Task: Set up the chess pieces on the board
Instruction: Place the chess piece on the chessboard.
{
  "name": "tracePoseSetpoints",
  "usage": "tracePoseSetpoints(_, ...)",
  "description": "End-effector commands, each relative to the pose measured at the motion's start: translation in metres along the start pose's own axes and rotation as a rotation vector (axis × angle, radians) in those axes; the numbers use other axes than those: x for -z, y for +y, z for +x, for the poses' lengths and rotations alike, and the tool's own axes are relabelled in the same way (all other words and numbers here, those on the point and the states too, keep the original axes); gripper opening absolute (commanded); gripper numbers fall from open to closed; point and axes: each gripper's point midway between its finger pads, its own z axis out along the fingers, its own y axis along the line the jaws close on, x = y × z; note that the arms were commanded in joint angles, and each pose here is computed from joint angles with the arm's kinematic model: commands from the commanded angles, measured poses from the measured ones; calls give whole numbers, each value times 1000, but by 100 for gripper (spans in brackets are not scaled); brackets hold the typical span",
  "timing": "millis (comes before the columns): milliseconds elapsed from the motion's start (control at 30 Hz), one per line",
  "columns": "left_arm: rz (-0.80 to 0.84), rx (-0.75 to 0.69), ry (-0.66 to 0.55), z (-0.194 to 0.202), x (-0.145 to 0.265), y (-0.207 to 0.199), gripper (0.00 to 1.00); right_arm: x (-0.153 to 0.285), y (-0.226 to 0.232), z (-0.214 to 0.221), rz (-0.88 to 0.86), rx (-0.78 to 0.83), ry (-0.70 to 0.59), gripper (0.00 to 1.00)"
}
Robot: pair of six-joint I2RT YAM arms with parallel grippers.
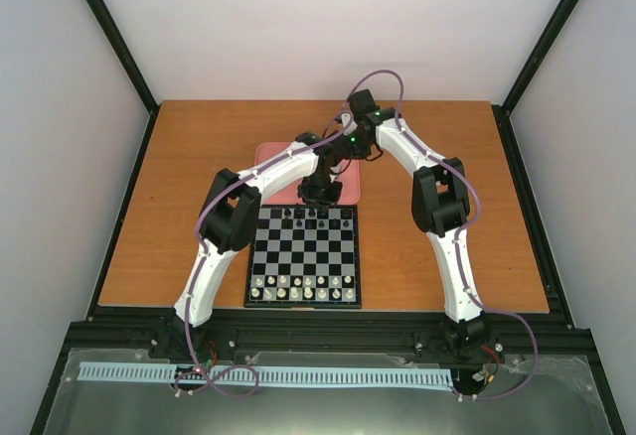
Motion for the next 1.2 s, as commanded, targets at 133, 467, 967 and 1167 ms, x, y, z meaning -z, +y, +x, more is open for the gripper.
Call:
tracePoseSetpoints(133,0,-10,-8,-1,0,-2,21,14,5,-9,-4,22,-34,53)
tracePoseSetpoints(467,15,-16,-29,-8,9,-8,24,15,6,-11,-4,25,-39,53)
tracePoseSetpoints(967,-3,-20,-81,-25,26,-9,29,16,8,-11,-14,27,-41,53)
tracePoseSetpoints(1167,-31,14,-177,-55,52,10,40,16,10,-12,-22,25,-43,53)
